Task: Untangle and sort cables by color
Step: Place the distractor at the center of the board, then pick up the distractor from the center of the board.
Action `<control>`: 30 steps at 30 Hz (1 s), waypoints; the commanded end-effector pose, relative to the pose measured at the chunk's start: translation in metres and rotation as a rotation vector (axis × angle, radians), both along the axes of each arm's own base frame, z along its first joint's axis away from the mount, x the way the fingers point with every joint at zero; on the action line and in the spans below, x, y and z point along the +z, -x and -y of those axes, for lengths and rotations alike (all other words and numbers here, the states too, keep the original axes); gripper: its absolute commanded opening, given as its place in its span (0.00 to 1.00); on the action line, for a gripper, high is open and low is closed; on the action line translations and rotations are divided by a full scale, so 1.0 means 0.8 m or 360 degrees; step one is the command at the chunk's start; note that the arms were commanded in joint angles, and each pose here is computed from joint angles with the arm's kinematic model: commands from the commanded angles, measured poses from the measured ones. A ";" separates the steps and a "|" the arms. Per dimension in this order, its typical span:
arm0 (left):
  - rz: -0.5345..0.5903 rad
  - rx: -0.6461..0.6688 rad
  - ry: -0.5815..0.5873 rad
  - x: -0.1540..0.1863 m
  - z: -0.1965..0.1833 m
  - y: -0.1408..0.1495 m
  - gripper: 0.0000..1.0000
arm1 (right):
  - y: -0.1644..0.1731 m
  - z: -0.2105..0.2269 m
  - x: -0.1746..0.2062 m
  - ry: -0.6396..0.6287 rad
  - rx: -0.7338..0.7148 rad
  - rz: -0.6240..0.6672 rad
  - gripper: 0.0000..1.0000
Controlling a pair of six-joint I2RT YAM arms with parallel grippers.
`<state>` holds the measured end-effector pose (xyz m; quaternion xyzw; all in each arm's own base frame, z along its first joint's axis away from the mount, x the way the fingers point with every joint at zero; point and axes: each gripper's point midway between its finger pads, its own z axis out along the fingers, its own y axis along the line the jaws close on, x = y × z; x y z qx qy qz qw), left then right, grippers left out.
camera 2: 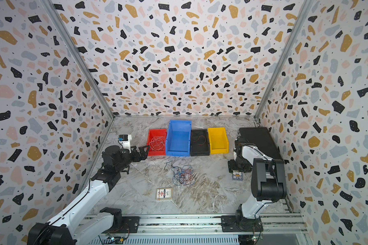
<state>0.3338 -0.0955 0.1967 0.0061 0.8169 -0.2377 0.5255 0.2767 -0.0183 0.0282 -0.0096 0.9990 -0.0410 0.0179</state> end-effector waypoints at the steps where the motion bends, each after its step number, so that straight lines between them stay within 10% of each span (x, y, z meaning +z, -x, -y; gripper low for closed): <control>1: 0.0078 -0.0025 0.0012 0.016 0.004 -0.002 1.00 | -0.009 0.004 0.039 0.0031 -0.0028 0.0162 1.00; 10: 0.0022 0.0045 0.0170 0.006 0.001 -0.012 0.99 | -0.018 -0.052 0.122 -0.0156 0.0144 0.0625 1.00; 21: -0.0040 0.0140 0.0187 -0.003 -0.013 -0.011 1.00 | 0.078 -0.340 0.198 -0.0910 0.1611 0.1134 1.00; 30: -0.0152 0.0265 0.0245 -0.016 -0.030 -0.029 0.99 | 0.143 -0.422 0.151 -0.0846 0.2312 0.0776 0.99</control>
